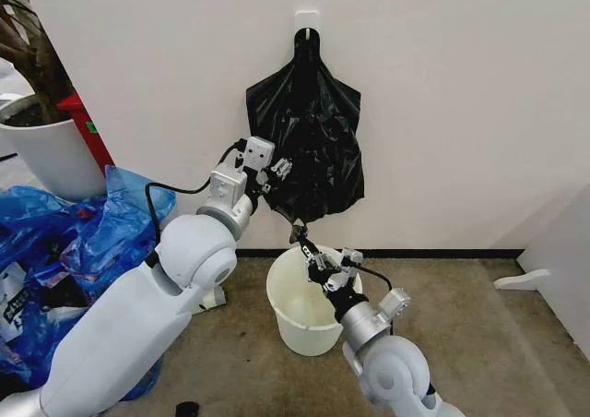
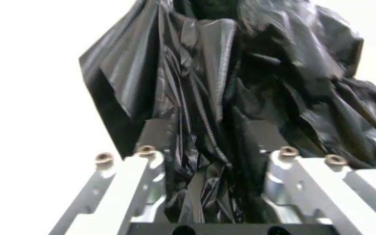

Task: Place the garbage bag over the trash bin.

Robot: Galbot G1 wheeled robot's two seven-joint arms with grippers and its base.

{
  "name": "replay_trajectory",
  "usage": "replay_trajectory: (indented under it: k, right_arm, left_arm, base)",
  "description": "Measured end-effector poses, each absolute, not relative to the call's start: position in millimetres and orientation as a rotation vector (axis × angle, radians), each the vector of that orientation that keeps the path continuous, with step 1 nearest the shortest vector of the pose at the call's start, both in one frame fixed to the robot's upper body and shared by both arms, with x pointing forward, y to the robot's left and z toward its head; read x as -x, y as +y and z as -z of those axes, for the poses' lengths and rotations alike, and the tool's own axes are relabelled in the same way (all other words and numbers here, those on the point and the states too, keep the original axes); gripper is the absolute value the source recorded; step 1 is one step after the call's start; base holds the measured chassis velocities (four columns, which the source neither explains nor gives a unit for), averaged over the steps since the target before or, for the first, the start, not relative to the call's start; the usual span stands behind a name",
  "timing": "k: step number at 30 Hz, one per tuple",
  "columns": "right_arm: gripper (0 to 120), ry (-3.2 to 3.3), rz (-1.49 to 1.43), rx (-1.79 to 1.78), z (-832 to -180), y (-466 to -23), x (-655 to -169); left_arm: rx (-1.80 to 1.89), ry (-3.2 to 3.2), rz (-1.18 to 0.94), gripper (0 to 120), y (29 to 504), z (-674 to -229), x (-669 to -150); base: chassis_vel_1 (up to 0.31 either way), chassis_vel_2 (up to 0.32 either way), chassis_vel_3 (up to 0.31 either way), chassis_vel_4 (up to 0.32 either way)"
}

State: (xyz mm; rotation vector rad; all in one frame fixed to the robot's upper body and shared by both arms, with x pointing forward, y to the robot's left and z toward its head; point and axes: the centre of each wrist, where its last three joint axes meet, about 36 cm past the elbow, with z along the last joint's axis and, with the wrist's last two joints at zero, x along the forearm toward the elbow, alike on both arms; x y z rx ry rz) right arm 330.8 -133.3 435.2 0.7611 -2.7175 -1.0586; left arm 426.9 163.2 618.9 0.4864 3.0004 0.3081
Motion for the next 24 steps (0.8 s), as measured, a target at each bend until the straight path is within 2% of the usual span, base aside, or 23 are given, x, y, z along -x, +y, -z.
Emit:
replay_trajectory:
  k: [2,5,6,8,12,18,24]
  right_arm:
    - [0,-2.719,1.059,-0.76,-435.3,-133.7,-330.7]
    - [0,-2.731,1.056,-0.75,-434.7,-135.7,-331.0]
    - [0,-2.731,1.056,-0.75,-434.7,-135.7,-331.0]
    - [0,-2.741,1.048,-0.736,-433.0,-138.7,-329.9]
    - [1,-2.744,1.055,-0.751,-435.2,-142.2,-327.8]
    - [22,-2.762,1.083,-0.828,-462.4,-145.5,-321.6]
    - [46,-2.811,0.924,-0.885,-483.7,-154.0,-284.0]
  left_arm:
    - [-0.469,2.998,-0.289,25,165.5,-620.5,-428.7]
    - [-0.401,2.994,-0.216,10,176.7,-627.4,-433.7]
    - [-0.401,2.994,-0.216,10,176.7,-627.4,-433.7]
    - [-0.354,2.994,-0.156,0,189.9,-632.9,-435.0]
    - [-0.357,2.996,-0.109,0,193.6,-635.4,-433.2]
    - [-0.373,2.993,-0.061,0,191.8,-631.5,-431.9]
    - [-0.41,2.979,-0.025,0,190.8,-627.7,-432.4]
  base:
    - [0.0,0.0,0.0,0.0]
    - [0.0,0.0,0.0,0.0]
    - [0.0,0.0,0.0,0.0]
    - [0.0,0.0,0.0,0.0]
    - [0.0,0.0,0.0,0.0]
    - [0.0,0.0,0.0,0.0]
    - [0.0,0.0,0.0,0.0]
